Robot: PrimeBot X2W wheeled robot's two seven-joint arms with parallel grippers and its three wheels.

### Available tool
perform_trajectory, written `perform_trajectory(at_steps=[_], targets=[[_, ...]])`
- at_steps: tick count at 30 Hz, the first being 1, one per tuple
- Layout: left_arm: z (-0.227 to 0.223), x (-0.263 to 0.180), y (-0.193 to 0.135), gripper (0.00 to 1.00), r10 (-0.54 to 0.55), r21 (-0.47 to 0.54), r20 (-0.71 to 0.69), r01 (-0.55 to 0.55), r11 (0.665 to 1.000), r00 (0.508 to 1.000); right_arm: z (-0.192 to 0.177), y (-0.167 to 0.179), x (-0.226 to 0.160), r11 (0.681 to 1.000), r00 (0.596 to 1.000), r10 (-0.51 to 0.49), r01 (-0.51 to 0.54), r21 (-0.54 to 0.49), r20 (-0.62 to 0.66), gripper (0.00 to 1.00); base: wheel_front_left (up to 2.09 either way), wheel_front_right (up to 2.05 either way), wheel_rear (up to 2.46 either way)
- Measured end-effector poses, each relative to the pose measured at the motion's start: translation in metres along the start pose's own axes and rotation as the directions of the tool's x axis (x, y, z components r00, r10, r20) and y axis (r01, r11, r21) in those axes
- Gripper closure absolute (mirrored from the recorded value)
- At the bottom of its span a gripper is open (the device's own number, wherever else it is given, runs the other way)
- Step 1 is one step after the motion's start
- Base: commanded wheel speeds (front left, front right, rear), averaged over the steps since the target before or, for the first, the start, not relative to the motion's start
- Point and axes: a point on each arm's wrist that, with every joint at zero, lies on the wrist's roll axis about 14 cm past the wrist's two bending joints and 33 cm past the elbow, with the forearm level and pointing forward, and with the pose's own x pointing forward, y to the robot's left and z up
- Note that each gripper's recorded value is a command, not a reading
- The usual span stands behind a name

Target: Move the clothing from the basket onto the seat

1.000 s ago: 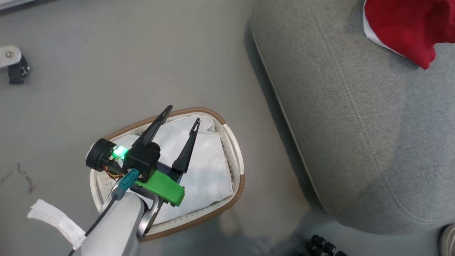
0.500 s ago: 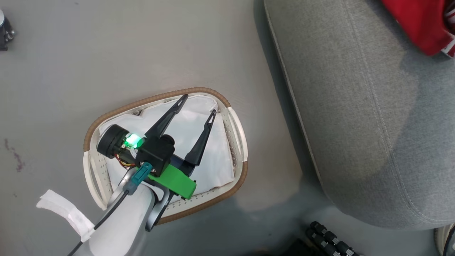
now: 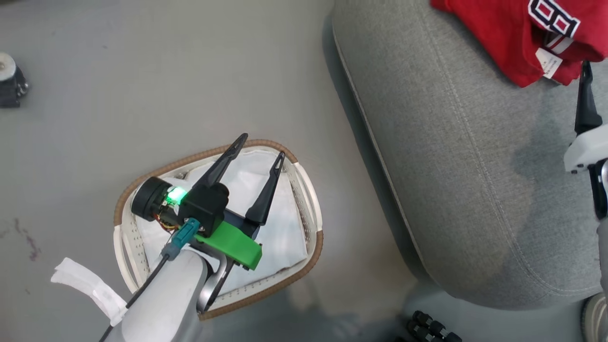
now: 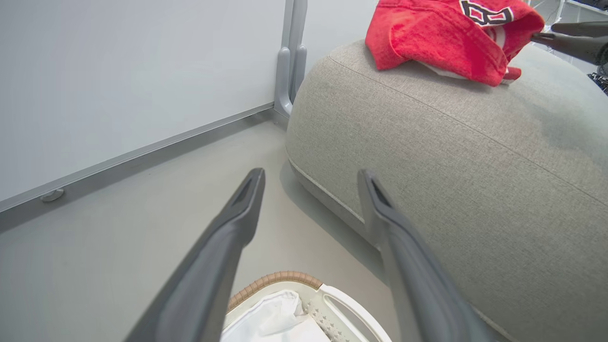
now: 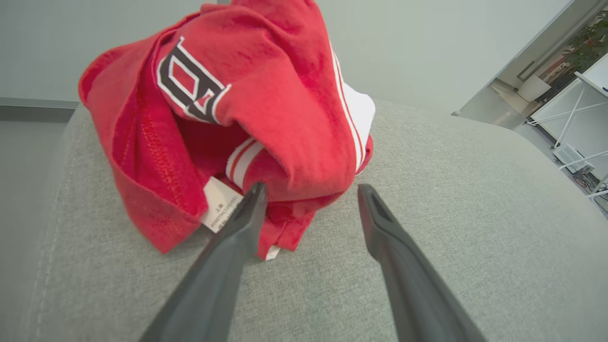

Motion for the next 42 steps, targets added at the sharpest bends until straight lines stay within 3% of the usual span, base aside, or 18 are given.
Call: perform_trajectory(at_steps=[6,14,20,24,32,42], targets=[[0.022,-0.005,-0.004,0.0,0.033,0.002,0.039,-0.033,0.999,0.999,0.011,-0.01,-0.019,1.0,1.0,0.003,-0.003,-0.01,0.029,0.0,0.0,0.0,0.0],[0.06,-0.02,-0.003,0.0,0.118,-0.008,0.118,-0.118,0.993,0.986,0.062,-0.014,-0.025,0.999,0.987,0.03,-0.029,-0.013,0.157,0.0,0.0,0.0,0.0],[0.081,-0.044,0.006,0.0,0.219,-0.01,0.161,-0.22,0.975,0.962,0.101,0.01,-0.03,0.995,0.963,0.089,-0.098,0.024,0.253,0.0,0.0,0.0,0.0],[0.088,-0.068,0.015,0.0,0.292,-0.003,0.175,-0.296,0.955,0.94,0.121,0.045,-0.037,0.981,0.941,0.149,-0.179,0.073,0.305,0.0,0.0,0.0,0.0],[0.094,-0.126,0.036,0.0,0.456,-0.026,0.201,-0.46,0.887,0.867,0.13,0.126,-0.072,0.913,0.897,0.276,-0.357,0.197,0.346,0.0,0.0,0.0,0.0],[0.085,-0.207,0.059,0.0,0.651,-0.102,0.205,-0.645,0.757,0.731,0.115,0.169,-0.114,0.851,0.872,0.355,-0.451,0.271,0.336,0.0,0.0,0.0,0.0]])
